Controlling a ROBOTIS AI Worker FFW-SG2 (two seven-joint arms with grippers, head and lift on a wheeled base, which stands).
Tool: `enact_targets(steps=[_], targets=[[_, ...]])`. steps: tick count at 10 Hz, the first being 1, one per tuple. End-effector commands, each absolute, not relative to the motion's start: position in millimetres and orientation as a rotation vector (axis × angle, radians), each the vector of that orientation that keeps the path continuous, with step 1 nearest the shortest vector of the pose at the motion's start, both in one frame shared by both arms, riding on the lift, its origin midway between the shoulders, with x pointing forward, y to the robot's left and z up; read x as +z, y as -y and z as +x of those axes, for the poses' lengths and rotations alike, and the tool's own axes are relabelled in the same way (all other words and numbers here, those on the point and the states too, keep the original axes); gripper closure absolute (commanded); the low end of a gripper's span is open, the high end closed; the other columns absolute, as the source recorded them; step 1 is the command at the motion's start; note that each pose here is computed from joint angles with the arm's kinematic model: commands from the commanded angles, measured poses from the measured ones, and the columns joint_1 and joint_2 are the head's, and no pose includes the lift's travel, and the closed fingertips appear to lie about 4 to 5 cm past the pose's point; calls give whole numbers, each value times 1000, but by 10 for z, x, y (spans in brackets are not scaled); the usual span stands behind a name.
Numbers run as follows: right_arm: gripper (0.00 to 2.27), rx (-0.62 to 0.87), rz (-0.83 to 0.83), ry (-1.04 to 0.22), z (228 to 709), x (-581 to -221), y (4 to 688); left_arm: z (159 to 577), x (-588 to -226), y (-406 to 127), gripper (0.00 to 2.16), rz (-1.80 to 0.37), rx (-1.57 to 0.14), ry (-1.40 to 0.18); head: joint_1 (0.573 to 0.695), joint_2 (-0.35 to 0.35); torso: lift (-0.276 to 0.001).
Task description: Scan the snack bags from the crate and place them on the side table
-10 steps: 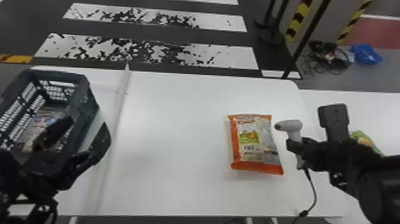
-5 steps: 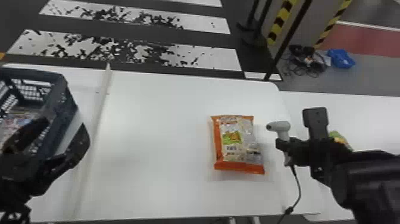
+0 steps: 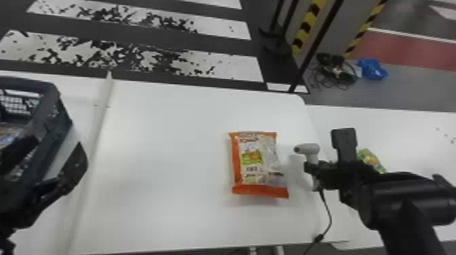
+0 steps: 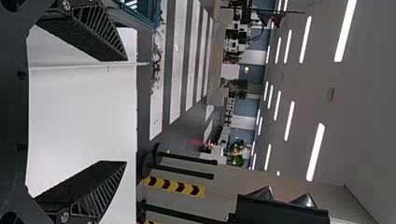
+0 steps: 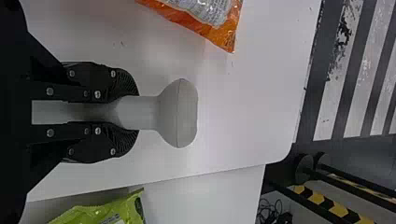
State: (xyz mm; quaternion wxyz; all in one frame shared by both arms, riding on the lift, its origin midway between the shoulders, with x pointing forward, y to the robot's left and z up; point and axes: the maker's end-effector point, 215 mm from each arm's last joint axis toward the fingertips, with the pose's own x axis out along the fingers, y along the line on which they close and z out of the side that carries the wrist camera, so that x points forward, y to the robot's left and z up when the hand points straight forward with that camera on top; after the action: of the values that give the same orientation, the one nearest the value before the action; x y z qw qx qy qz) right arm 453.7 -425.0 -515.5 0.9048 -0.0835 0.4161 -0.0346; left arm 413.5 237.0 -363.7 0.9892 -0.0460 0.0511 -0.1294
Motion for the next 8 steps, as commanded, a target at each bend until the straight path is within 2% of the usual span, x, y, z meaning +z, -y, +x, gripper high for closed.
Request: enact_targets(steps=[1,2,3,4,6,7,8], targets=[[2253,-74,-171,-860,4552,-5220,4279,4128,-3644,-2370,87,-93,-260,-104,695,-239,-81],[2199,-73,-169,-863,4542,-5258,4283,4128,-3644,-2370,87,-93,-260,-104,695,-242,-81],[2047,-72,-167,-868,4534,-5280,4281,4128,-3644,-2370,87,-93,-260,-104,695,-243,-81],[1683,-68,-157,-867,4534,-5298,4263,4128,-3644,-2371,87,-91,-260,-105,695,-244,-81],[282,-61,-140,-869,4528,-5326,4228,4129,-3635,-2367,87,-90,-263,-103,695,-242,-81],[80,-65,-139,-865,4537,-5305,4245,4130,-3636,-2370,87,-90,-261,-103,695,-239,-81],[76,-67,-131,-856,4552,-5260,4249,4130,-3636,-2370,87,-90,-261,-103,695,-238,-81]])
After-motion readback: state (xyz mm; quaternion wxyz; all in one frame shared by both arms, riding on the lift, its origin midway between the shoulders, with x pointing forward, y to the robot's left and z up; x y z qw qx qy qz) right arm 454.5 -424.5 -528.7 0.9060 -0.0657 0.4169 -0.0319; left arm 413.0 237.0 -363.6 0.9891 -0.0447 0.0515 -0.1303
